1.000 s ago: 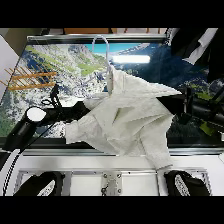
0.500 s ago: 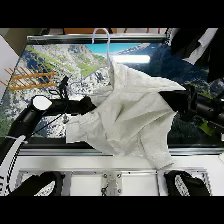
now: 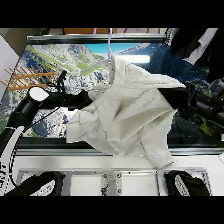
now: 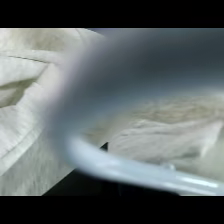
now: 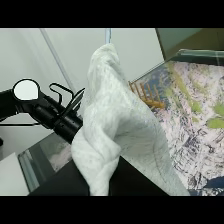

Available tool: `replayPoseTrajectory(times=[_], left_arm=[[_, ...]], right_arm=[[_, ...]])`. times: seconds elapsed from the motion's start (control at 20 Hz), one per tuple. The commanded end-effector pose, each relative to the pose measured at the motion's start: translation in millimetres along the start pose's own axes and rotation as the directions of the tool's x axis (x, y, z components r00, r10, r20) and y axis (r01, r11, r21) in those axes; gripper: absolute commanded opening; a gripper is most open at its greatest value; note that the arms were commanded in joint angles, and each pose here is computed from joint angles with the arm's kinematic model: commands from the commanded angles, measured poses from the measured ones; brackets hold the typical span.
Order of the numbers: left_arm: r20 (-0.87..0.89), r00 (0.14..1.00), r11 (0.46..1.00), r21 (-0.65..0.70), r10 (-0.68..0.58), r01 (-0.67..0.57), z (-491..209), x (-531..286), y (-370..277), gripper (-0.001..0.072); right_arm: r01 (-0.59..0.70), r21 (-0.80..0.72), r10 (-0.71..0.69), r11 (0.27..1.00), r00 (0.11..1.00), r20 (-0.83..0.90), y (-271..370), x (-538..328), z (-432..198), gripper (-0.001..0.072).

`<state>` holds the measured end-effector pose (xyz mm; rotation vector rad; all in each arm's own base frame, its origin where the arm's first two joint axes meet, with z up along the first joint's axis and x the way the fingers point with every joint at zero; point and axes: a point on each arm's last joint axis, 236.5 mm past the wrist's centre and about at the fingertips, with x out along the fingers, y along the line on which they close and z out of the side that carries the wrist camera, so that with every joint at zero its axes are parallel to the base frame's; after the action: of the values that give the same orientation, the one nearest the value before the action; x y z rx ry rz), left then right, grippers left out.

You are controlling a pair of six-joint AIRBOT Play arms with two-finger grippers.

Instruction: Fold the clothes and pants, and hang the long-sleeved shirts on hangers.

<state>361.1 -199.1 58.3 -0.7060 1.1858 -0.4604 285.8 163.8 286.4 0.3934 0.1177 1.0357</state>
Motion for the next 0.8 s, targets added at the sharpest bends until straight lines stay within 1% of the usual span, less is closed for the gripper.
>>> replayPoseTrajectory(times=[0.0, 0.25, 0.4, 0.5, 0.75], left_arm=[[0.016, 1.0, 0.999, -0.034, 0.014, -0.013, 11, -11, 15, 0.0022], [0.025, 0.999, 0.999, -0.035, 0.02, -0.019, 16, -16, 22, 0.0022], [0.027, 0.999, 1.0, -0.018, 0.023, -0.022, 16, -16, 23, 0.0022], [0.028, 0.998, 0.999, -0.005, 0.05, -0.05, 16, -17, 30, 0.0022], [0.051, 0.995, 0.996, -0.052, 0.08, -0.078, 27, -41, 54, 0.0022]], right_arm=[[-0.007, 0.005, 0.007, 1.0, 1.0, -0.006, 2, 0, -1, 0.0017], [-0.004, 0.017, 0.004, 1.0, 1.0, -0.015, 1, 0, -3, 0.0016], [0.03, 0.017, -0.028, 0.999, 0.996, -0.085, -6, -1, -20, 0.0017], [0.042, -0.004, -0.042, 0.999, 0.988, -0.148, -10, -3, -35, 0.0017], [0.084, -0.045, -0.092, 0.995, 0.966, -0.242, -22, -8, -57, 0.0016]])
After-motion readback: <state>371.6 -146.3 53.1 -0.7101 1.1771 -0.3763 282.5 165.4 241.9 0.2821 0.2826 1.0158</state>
